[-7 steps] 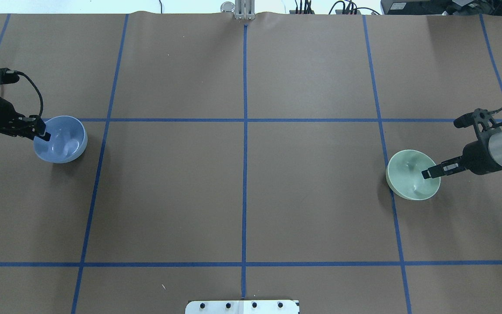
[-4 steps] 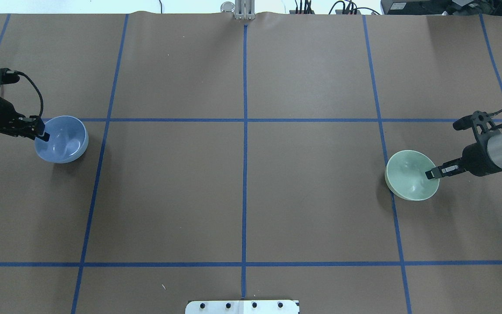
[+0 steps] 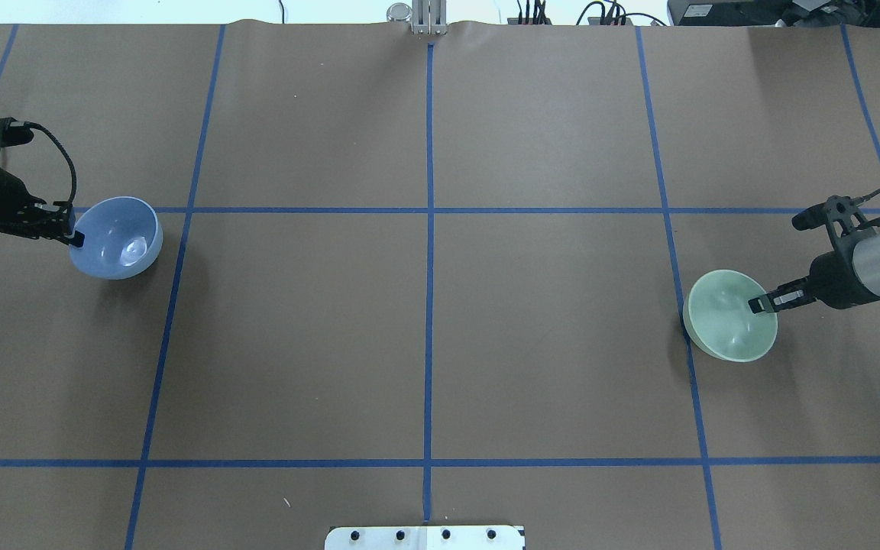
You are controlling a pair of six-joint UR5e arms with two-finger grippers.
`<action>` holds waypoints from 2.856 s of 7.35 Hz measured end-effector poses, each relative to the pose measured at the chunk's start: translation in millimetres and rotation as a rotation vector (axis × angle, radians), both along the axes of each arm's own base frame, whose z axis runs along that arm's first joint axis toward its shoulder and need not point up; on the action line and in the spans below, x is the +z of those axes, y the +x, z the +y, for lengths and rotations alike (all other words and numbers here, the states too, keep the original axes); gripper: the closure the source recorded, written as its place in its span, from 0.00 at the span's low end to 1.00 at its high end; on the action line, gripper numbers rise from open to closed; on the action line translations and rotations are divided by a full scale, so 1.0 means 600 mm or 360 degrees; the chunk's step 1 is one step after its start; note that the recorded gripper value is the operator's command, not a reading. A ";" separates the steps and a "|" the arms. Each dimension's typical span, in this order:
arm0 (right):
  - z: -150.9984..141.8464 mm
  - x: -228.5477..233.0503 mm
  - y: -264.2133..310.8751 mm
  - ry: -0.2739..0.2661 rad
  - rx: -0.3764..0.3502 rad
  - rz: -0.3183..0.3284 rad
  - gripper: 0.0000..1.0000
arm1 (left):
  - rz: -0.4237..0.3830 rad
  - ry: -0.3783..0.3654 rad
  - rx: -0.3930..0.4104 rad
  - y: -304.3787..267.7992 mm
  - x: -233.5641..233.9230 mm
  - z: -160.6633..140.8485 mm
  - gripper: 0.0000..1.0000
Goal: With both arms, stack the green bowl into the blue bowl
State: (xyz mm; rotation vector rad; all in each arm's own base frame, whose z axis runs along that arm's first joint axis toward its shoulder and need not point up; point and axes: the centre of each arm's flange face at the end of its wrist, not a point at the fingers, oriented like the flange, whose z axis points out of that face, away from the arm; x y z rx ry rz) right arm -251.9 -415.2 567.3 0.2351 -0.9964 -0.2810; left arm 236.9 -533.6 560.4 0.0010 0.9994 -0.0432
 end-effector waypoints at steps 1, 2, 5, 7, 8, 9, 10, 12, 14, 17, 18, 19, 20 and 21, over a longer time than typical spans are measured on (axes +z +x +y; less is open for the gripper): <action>-0.001 -0.004 0.000 0.0006 -0.0005 -0.0008 0.85 | 0.0019 -0.0034 -0.0037 0.001 -0.005 0.001 1.00; -0.003 -0.011 -0.001 0.0011 -0.0010 -0.0021 0.85 | 0.0040 -0.0051 -0.0064 0.002 -0.013 -0.001 1.00; -0.024 -0.035 0.018 -0.0009 -0.0017 -0.0091 0.85 | 0.0095 -0.0057 -0.0107 0.012 -0.063 -0.018 1.00; -0.053 -0.058 0.030 -0.0041 0.0000 -0.0114 0.85 | 0.0162 -0.0107 -0.0153 0.045 -0.134 -0.029 1.00; -0.079 -0.087 0.024 -0.0060 0.0014 -0.0107 0.85 | 0.0204 -0.0147 -0.0160 0.081 -0.180 -0.025 1.00; -0.106 -0.126 0.013 -0.0082 0.0026 -0.0093 0.85 | 0.0241 -0.0188 -0.0151 0.122 -0.233 -0.017 1.00; -0.129 -0.173 -0.001 -0.0103 0.0030 -0.0080 0.85 | 0.0245 -0.0213 -0.0125 0.168 -0.287 0.000 1.00; -0.166 -0.277 -0.032 -0.0137 0.0027 -0.0054 0.85 | 0.0168 -0.0213 -0.0119 0.265 -0.401 0.039 1.00; -0.193 -0.377 -0.068 -0.0158 0.0017 -0.0037 0.85 | 0.0146 -0.0249 -0.0120 0.375 -0.495 0.101 1.00; -0.187 -0.516 -0.167 -0.0202 0.0025 -0.0052 0.85 | 0.0144 -0.0268 -0.0115 0.475 -0.546 0.163 1.00; -0.170 -0.558 -0.209 -0.0219 0.0039 -0.0068 0.85 | 0.0139 -0.0271 -0.0114 0.495 -0.554 0.167 1.00; -0.157 -0.584 -0.233 -0.0230 0.0050 -0.0080 0.85 | 0.0131 -0.0268 -0.0118 0.508 -0.556 0.170 1.00; -0.148 -0.596 -0.246 -0.0235 0.0060 -0.0086 0.85 | 0.0120 -0.0258 -0.0125 0.520 -0.555 0.176 1.00; -0.144 -0.601 -0.252 -0.0236 0.0063 -0.0088 0.84 | 0.0109 -0.0253 -0.0127 0.529 -0.552 0.181 1.00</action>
